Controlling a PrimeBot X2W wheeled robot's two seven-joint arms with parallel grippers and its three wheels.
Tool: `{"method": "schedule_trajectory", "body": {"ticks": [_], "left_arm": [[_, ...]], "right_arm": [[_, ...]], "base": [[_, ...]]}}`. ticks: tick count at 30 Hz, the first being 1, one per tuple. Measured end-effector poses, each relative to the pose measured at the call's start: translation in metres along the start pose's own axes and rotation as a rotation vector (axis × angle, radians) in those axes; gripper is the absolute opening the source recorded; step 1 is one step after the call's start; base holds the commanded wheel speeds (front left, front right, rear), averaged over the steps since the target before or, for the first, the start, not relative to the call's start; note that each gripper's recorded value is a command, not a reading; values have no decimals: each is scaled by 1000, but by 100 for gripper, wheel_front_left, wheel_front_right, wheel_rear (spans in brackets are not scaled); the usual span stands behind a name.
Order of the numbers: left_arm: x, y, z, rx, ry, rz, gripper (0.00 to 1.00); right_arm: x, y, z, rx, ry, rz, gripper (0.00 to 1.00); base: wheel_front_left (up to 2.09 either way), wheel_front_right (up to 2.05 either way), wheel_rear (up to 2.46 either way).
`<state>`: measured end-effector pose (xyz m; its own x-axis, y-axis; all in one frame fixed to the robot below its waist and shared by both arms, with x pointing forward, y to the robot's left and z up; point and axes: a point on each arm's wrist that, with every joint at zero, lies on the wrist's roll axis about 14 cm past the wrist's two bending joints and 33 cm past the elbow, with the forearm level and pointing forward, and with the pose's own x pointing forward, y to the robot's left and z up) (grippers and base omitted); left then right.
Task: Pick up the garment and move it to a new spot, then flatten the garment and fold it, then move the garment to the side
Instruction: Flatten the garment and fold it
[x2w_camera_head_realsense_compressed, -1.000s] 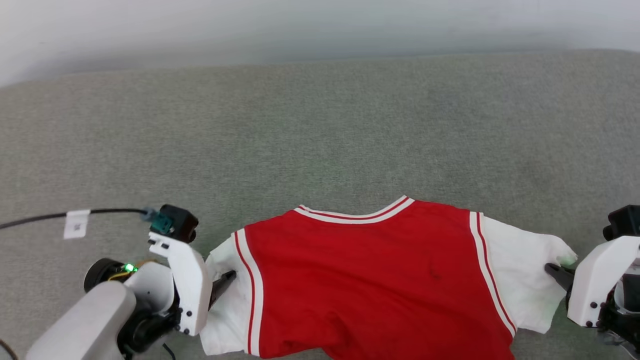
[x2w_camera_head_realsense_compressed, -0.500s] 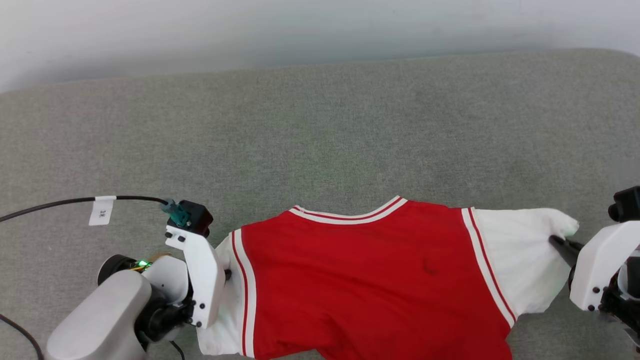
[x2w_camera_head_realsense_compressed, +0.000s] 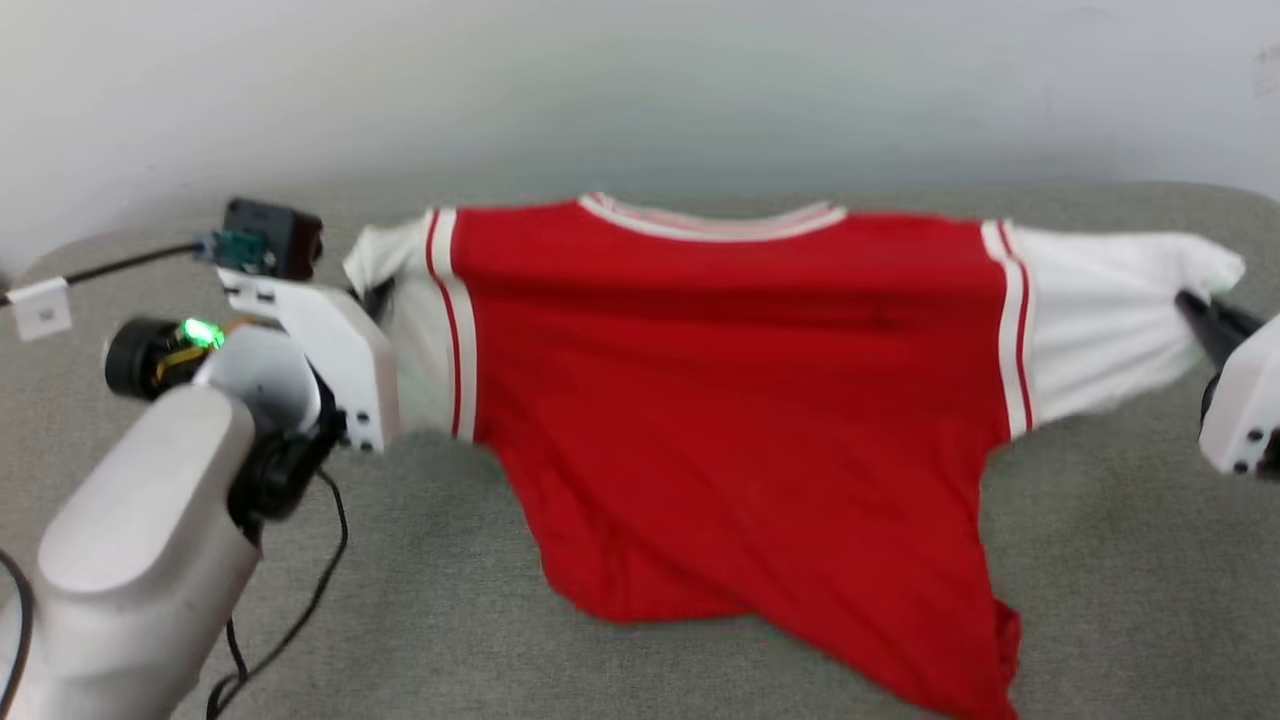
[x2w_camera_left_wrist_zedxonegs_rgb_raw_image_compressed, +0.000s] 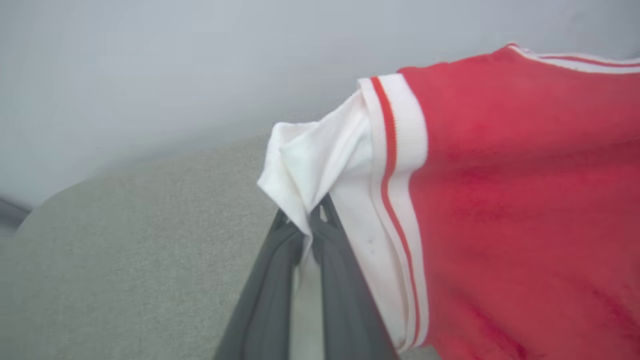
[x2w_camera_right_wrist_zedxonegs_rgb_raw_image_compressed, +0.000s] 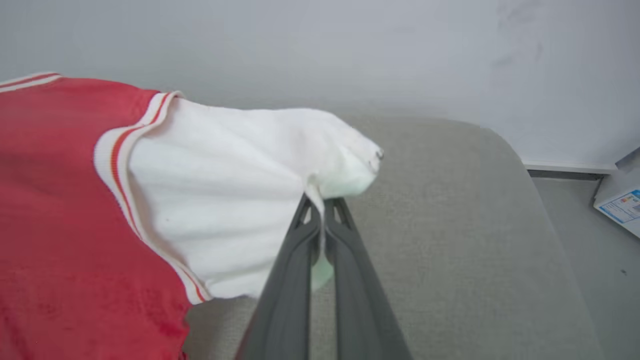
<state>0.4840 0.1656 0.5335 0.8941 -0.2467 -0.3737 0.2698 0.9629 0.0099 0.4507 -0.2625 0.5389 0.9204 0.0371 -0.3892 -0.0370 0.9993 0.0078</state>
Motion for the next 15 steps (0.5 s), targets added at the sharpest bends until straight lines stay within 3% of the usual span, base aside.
{"method": "schedule_trajectory", "body": {"ticks": [15], "left_arm": [[44, 40, 180, 62, -484, 136, 0]], "right_arm": [[46, -6, 171, -106, -400, -37, 0]], "base": [[0, 0, 0]]}}
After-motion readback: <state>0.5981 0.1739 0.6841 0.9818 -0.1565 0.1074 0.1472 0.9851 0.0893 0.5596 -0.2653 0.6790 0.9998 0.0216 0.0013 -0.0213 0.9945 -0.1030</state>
